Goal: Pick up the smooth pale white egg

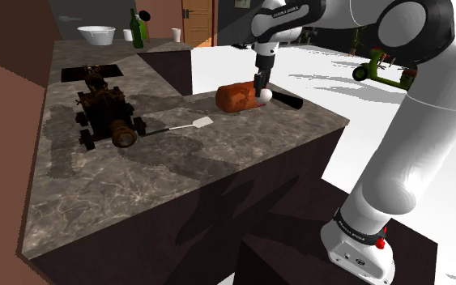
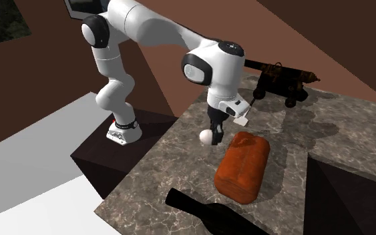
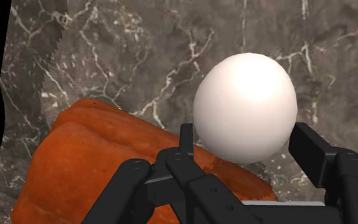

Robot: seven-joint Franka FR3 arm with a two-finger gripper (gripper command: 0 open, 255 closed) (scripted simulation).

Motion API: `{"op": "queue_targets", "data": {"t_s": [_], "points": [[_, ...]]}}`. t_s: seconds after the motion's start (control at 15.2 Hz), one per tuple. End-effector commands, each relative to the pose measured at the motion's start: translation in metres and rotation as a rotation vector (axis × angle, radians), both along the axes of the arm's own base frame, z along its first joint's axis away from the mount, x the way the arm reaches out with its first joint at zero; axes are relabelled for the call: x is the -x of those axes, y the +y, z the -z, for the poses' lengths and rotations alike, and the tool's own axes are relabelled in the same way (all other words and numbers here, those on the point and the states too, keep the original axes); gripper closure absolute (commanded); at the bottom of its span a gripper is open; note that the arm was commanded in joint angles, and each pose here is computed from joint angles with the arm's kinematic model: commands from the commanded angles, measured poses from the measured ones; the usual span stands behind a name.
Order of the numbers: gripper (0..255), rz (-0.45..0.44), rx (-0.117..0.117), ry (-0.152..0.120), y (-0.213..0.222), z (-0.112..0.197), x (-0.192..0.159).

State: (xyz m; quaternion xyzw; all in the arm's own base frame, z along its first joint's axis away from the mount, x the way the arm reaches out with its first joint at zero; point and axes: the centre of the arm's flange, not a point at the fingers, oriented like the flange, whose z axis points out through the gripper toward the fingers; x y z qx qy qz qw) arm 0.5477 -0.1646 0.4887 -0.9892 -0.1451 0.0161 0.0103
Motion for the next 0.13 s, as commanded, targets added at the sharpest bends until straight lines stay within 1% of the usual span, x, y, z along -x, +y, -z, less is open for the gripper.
{"op": "queue_targets", "data": {"t_s": [0.0,0.07], "points": [[255,0.000,0.000,0.000,-0.0006,-0.0059,0.0006],[255,0.000,0.000,0.000,-0.0007,-0.0059,0.0006]]}}
